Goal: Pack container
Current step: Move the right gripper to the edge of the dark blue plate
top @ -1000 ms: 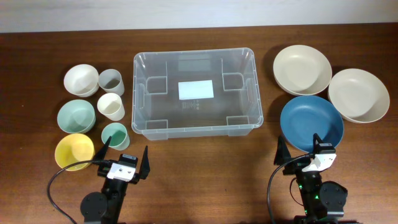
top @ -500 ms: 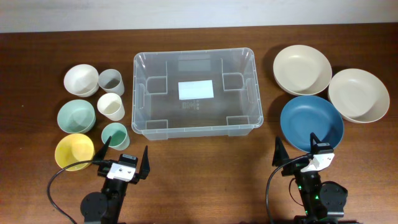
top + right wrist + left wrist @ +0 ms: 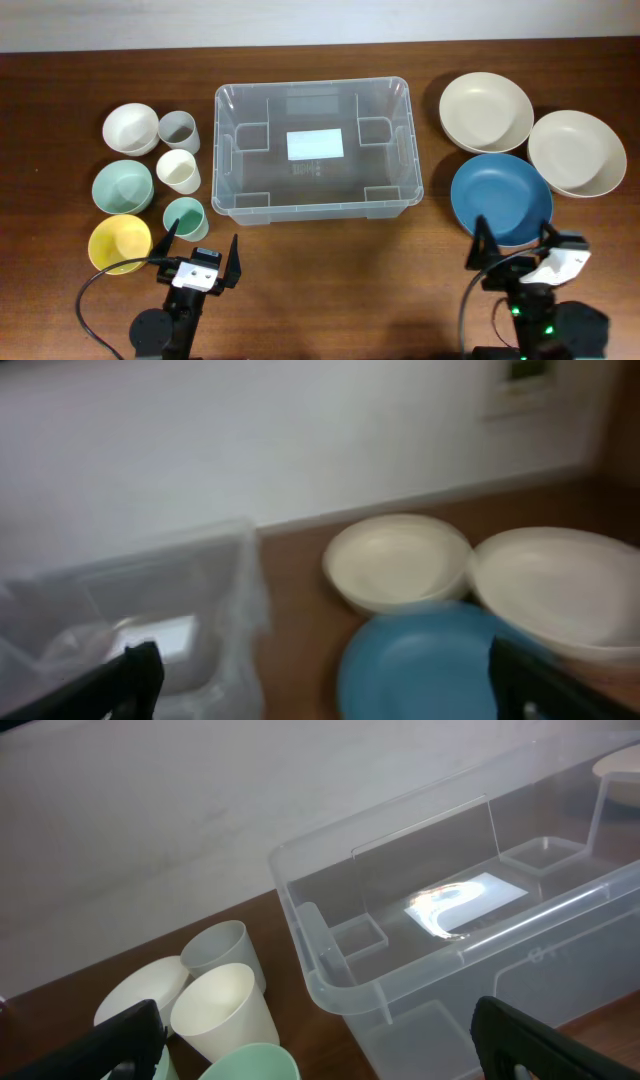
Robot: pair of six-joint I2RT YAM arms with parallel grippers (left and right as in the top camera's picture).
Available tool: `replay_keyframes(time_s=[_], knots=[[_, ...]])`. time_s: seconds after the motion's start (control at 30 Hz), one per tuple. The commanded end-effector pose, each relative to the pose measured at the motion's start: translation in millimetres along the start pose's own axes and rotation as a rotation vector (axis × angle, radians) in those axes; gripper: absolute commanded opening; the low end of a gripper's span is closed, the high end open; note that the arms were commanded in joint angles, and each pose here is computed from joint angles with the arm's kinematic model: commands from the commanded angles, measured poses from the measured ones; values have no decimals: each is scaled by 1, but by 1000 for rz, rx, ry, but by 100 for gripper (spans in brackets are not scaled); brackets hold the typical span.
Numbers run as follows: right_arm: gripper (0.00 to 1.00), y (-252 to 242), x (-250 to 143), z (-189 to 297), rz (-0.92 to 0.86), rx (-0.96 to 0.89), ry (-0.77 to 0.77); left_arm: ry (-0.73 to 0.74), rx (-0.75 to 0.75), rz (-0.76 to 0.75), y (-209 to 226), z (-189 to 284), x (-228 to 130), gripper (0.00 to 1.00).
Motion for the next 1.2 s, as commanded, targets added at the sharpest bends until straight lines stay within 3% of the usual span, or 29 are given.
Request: replay_keyframes(time_s=[0.0, 0.27, 0.33, 0.5, 0.77, 0.93, 1.17], knots=[[99, -9, 23, 0, -30, -189, 90, -1, -5, 3, -1, 0, -1, 100], [99, 29, 27, -28, -79, 34, 412, -1, -5, 3, -1, 0, -1, 100], [99, 20, 24, -36, -120, -53, 429, -1, -5, 3, -1, 0, -1, 100], [99, -30, 9, -39, -428, -500, 425, -1, -5, 3, -1, 0, -1, 100], [99, -82, -5, -45, -566, -746, 492, -1, -5, 3, -1, 0, -1, 100], [99, -103, -19, -48, -649, -819, 572, -1, -5, 3, -1, 0, -1, 100], [99, -137, -35, -72, -637, -653, 729, -1, -5, 3, -1, 0, -1, 100]])
Point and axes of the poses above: each gripper's point midway between its finger pads, its own z axis back along the fingers, its own y axis along the line the jaws close on, x = y × z, the point moved 6 cm from there along z, back along the fingers, and after that the axes turned 8 degrees about -z, right-handed, at the moved point
